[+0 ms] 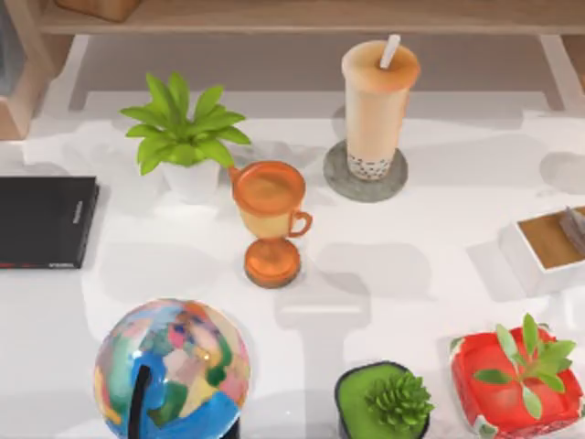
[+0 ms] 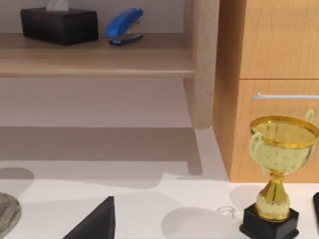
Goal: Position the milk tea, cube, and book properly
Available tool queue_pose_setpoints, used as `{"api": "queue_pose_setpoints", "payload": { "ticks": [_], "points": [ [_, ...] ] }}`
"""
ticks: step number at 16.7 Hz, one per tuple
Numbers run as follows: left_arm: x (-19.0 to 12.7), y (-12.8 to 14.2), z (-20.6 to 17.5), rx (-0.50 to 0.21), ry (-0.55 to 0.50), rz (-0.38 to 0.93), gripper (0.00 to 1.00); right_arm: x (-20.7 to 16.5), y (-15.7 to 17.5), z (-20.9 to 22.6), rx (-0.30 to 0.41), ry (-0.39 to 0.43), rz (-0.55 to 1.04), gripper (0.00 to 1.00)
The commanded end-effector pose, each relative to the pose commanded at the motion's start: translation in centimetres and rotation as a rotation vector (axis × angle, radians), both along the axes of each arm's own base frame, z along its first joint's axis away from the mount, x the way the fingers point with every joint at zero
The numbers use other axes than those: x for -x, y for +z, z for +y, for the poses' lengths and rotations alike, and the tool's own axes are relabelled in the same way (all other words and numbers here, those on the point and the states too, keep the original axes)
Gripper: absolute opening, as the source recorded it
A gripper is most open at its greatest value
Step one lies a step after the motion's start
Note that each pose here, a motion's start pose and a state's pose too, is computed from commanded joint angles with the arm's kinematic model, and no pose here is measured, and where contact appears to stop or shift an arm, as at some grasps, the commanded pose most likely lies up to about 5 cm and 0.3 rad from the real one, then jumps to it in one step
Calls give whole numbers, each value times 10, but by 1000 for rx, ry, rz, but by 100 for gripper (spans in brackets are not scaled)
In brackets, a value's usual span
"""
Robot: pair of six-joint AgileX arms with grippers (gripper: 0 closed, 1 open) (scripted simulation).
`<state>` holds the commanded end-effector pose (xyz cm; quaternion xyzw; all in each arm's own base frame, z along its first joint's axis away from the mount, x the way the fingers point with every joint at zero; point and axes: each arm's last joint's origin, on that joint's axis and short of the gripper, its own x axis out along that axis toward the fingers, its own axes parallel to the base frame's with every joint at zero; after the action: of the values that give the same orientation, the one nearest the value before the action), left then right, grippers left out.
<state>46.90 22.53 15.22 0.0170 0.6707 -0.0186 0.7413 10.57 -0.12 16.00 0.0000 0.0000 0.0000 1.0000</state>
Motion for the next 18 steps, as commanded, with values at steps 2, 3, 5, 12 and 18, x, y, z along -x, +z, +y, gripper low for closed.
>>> {"api": "queue_pose_setpoints", "payload": {
  "ticks": [2,3,5,12,18],
  "points": [
    [0,0,0,0,0,0,10,0,0,0,0,0,0,100],
    [0,0,0,0,0,0,2,0,0,0,0,0,0,100],
    [0,0,0,0,0,0,0,0,0,0,0,0,0,100],
    [1,0,1,0,1,0,0,0,0,0,0,0,0,100],
    [-1,19,1,-7,1,-14,0,0,0,0,0,0,0,100]
  ]
}}
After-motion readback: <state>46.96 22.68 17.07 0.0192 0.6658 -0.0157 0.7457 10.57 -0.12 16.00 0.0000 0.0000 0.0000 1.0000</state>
